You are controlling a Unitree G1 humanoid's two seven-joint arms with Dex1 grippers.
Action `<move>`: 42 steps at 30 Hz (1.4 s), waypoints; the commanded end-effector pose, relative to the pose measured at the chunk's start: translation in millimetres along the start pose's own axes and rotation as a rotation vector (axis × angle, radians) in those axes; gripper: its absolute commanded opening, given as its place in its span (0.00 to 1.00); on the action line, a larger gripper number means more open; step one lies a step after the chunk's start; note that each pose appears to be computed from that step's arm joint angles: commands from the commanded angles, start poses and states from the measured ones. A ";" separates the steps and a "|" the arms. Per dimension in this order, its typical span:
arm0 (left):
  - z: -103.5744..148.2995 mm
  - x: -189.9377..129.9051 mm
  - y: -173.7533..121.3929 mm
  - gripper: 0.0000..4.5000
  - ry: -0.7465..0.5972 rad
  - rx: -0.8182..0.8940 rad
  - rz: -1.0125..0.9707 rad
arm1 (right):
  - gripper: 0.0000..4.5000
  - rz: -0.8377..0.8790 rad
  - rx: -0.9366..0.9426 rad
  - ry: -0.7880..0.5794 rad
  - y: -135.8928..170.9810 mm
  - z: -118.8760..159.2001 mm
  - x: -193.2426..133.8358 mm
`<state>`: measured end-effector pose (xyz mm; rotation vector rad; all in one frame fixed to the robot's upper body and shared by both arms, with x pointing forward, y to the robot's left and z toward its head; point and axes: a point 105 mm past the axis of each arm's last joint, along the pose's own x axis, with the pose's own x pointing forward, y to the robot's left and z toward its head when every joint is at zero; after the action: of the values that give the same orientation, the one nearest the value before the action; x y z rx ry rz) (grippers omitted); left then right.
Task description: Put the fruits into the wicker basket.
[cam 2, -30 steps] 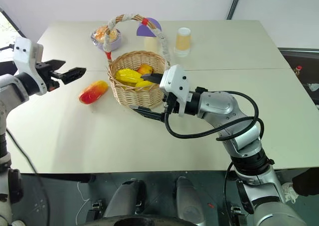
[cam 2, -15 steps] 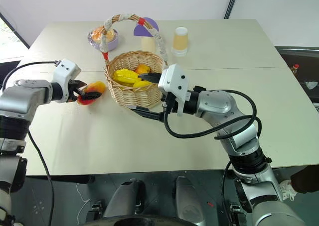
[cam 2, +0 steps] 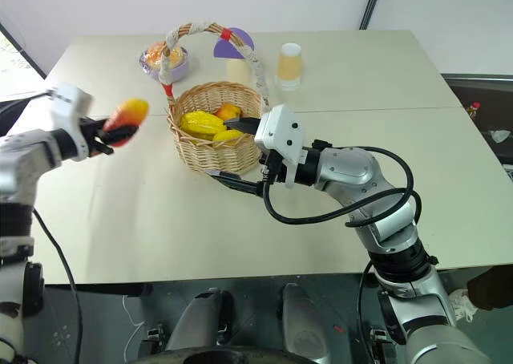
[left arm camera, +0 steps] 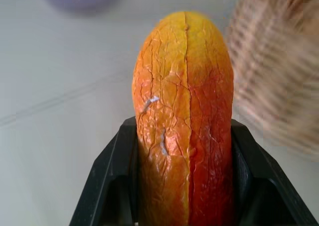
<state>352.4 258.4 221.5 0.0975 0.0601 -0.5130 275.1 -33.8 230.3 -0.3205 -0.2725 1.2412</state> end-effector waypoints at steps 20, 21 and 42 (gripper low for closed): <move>39.5 90.9 -123.8 0.90 -0.063 0.110 -0.231 | 1.00 -0.155 -0.078 0.122 -33.0 -4.9 -46.2; 43.0 88.3 -121.3 0.99 -0.078 0.118 -0.234 | 1.00 -0.184 -0.081 0.165 -38.2 -10.5 -59.5; 0.6 15.0 -217.3 0.99 -0.028 0.266 -0.868 | 1.00 -0.364 0.216 0.573 -44.8 -124.2 -194.0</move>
<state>260.9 64.0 198.0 0.3079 0.0348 -1.3914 299.0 -243.2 120.0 -0.3823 0.3190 0.7724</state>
